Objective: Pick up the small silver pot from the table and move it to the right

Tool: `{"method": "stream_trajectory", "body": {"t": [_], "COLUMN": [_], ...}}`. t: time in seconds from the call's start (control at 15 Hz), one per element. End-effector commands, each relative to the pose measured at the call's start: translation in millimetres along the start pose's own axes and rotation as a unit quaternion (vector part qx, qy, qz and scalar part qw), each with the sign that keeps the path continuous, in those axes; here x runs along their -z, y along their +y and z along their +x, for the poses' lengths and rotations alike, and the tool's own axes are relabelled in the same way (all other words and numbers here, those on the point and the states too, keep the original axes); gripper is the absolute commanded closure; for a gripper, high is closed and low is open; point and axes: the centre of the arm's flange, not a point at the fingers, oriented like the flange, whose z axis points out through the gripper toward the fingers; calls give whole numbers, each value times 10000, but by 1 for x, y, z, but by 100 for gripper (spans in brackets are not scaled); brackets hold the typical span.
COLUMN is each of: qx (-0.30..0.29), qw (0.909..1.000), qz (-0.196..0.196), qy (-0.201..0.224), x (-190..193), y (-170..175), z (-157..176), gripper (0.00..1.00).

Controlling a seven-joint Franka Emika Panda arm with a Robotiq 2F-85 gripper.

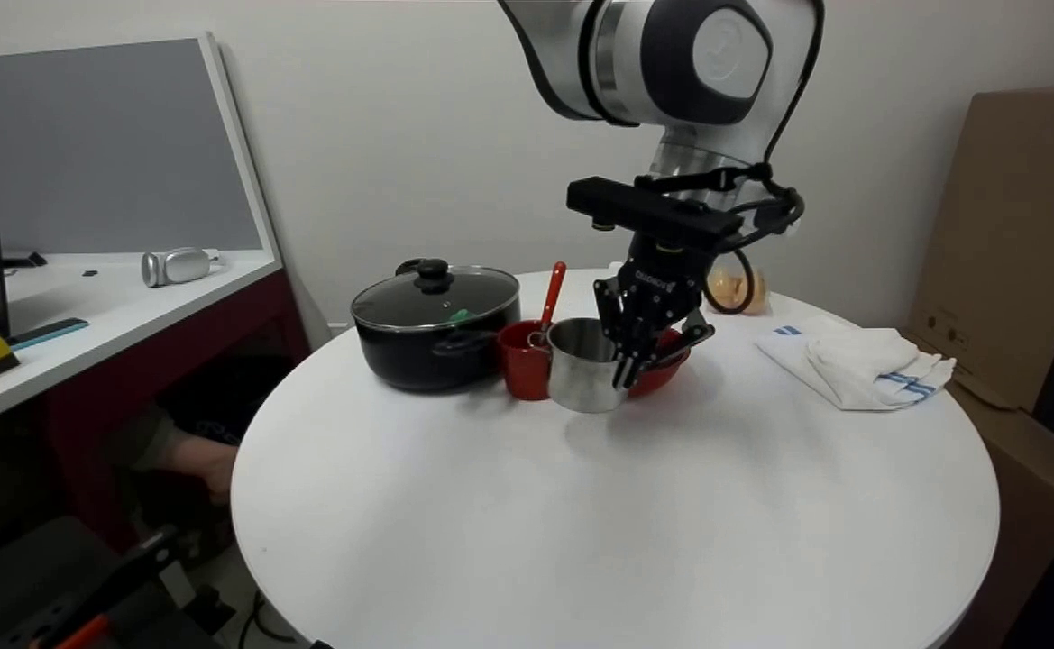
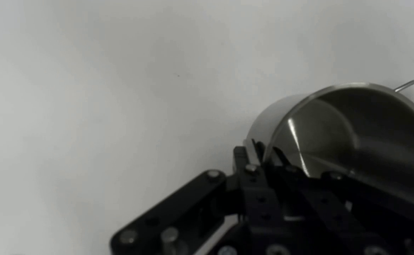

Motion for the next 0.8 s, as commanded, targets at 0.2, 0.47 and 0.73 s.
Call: {"method": "stream_trajectory", "body": {"t": [0.2,0.47,0.73], "qx": [-1175,-2152,-3083], "qw": [9919,9711,9429], "qz": [191,580,1003], "qy": [436,858,765], "x": [73,104,109], "y": [78,117,140], "z": [12,26,58], "gripper": [99,99,99]}}
